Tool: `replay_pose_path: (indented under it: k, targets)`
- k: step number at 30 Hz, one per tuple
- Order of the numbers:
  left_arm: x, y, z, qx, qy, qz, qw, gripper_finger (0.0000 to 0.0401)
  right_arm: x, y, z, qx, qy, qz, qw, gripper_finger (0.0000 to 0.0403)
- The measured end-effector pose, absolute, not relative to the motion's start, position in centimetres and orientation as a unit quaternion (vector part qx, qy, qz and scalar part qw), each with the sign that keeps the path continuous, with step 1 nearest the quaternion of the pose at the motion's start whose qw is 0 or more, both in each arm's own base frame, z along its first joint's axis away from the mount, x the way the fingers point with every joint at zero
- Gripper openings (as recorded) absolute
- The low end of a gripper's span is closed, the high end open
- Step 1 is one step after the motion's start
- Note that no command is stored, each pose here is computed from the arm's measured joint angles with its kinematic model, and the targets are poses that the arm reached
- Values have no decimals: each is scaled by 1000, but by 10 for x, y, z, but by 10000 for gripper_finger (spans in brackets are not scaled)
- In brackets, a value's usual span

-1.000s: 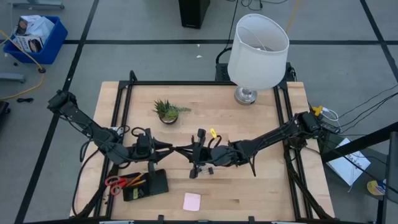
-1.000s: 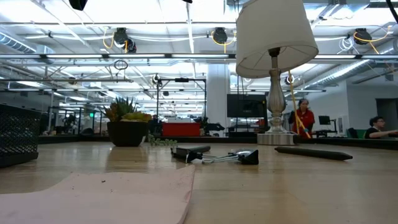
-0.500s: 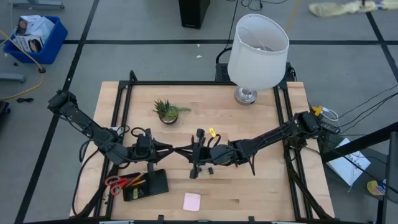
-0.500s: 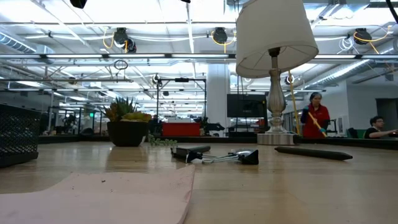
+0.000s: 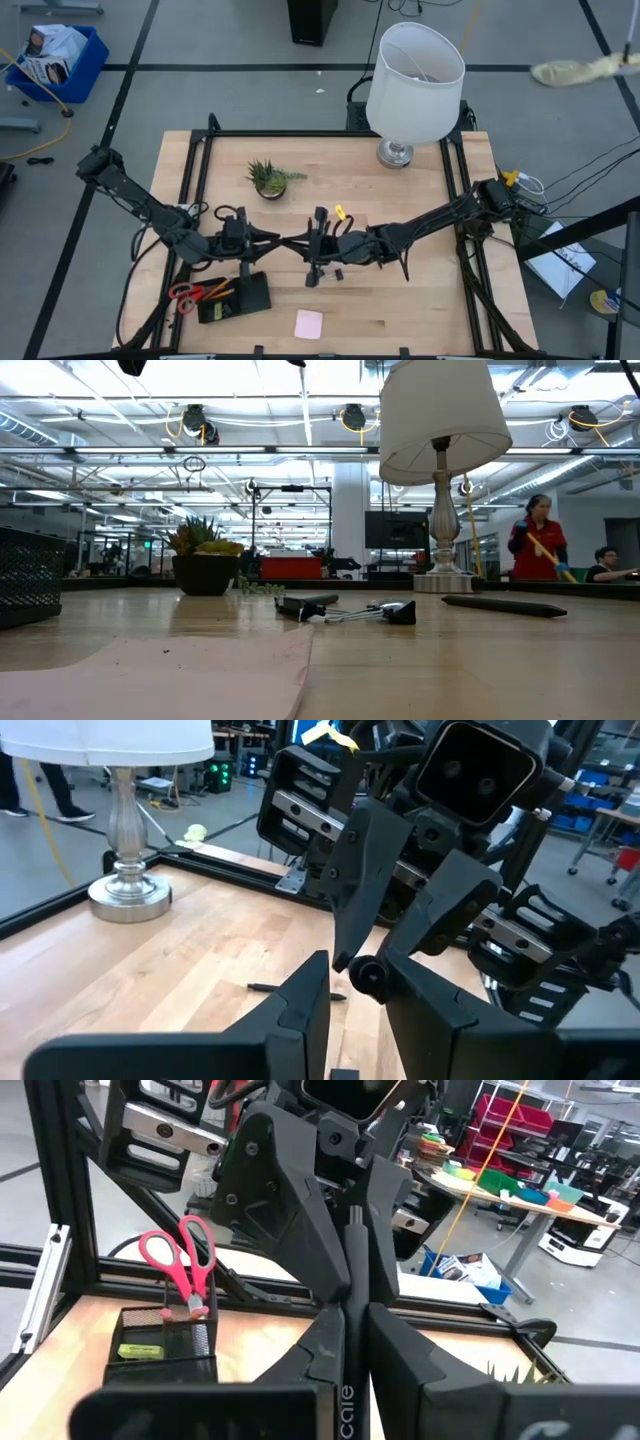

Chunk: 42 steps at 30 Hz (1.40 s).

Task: Pick and place office supplies into organizer
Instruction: Put the bottom pen into the top left section of the desk organizer

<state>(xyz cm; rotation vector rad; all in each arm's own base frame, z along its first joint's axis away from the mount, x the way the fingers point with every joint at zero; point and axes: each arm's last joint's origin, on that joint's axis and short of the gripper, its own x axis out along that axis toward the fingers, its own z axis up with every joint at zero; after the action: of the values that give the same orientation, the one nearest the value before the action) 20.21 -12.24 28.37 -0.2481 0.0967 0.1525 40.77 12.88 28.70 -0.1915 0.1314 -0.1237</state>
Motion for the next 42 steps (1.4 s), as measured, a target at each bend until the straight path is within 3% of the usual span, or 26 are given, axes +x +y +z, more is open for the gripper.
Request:
replay_pose_path:
  k: [6, 11, 19, 33, 42]
  targets:
    - [205, -121, 283, -128, 49, 74, 988, 89, 408, 128, 286, -95, 69, -62, 991, 24]
    - [205, -122, 283, -126, 48, 67, 989, 38, 408, 128, 286, -97, 70, -63, 991, 26]
    - [205, -122, 283, -124, 49, 67, 989, 50, 407, 128, 284, -100, 78, -60, 990, 30]
    - [194, -135, 282, -156, 65, 23, 985, 38, 392, 153, 269, -125, 165, -25, 978, 144]
    - [165, -146, 283, -188, 109, -29, 976, 38, 369, 173, 268, -154, 221, 10, 963, 166]
